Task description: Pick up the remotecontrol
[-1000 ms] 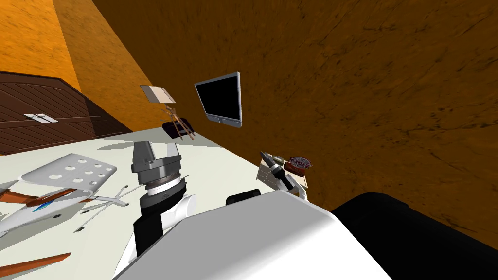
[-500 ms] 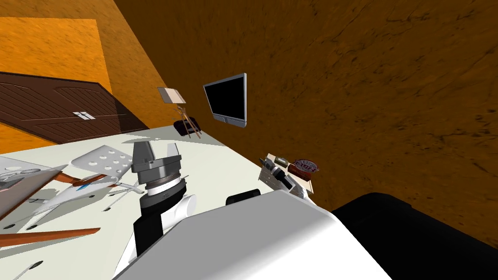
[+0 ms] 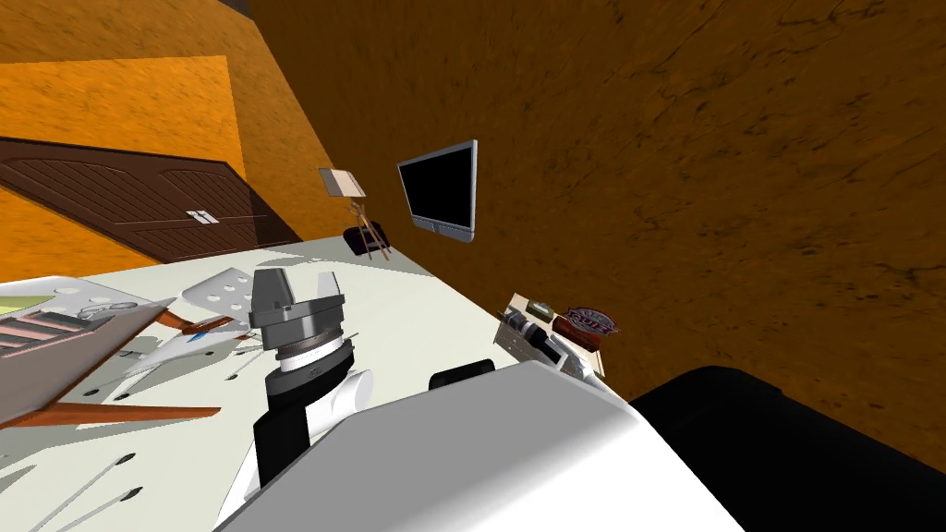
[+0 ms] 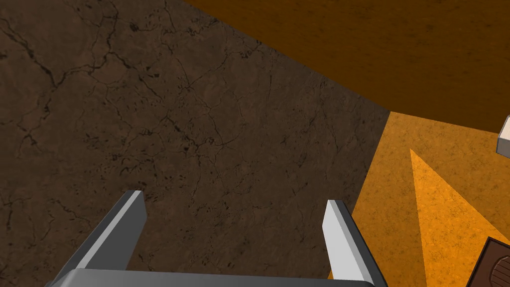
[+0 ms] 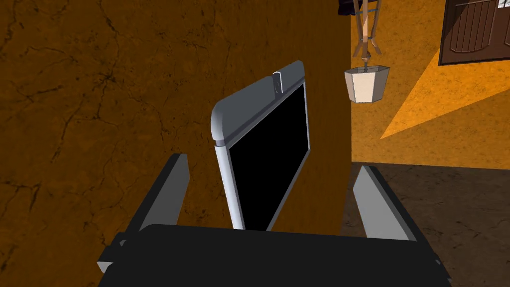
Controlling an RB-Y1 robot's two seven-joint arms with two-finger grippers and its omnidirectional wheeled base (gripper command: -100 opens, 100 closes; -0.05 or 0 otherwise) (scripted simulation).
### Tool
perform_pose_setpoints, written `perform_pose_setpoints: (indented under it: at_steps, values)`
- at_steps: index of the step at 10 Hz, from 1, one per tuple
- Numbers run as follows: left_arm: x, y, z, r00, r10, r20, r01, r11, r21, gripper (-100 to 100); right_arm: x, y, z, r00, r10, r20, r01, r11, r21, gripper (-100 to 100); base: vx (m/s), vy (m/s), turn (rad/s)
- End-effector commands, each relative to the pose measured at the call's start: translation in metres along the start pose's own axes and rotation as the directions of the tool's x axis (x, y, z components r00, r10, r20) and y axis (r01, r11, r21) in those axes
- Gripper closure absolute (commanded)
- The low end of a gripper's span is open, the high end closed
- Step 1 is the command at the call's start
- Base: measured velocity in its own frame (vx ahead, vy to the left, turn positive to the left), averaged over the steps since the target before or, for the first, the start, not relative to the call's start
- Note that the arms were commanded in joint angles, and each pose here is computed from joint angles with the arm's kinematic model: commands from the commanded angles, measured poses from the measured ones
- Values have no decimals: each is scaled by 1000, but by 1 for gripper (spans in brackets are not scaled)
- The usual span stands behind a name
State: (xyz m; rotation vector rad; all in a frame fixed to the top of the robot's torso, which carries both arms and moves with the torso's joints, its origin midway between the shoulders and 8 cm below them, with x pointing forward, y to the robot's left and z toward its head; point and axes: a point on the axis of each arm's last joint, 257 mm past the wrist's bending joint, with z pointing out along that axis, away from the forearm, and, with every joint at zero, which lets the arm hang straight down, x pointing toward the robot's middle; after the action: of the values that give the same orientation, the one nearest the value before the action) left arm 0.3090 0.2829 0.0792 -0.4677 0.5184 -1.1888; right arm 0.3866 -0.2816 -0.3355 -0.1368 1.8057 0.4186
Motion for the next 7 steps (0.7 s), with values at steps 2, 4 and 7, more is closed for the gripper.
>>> perform_pose_setpoints:
  at_steps: [2,4,7]
  values:
    - [0,0,0,1000,0,0,0,1000,0,0,32,-23,-13,993,-69,-96,71,997,15,-100,12,-9,122]
    - [0,0,0,1000,0,0,0,1000,0,0,66,-44,-29,969,-141,-203,147,989,10,-100,22,-14,140]
    - [0,0,0,1000,0,0,0,1000,0,0,89,-60,-43,949,-165,-270,175,984,15,-100,14,-11,60]
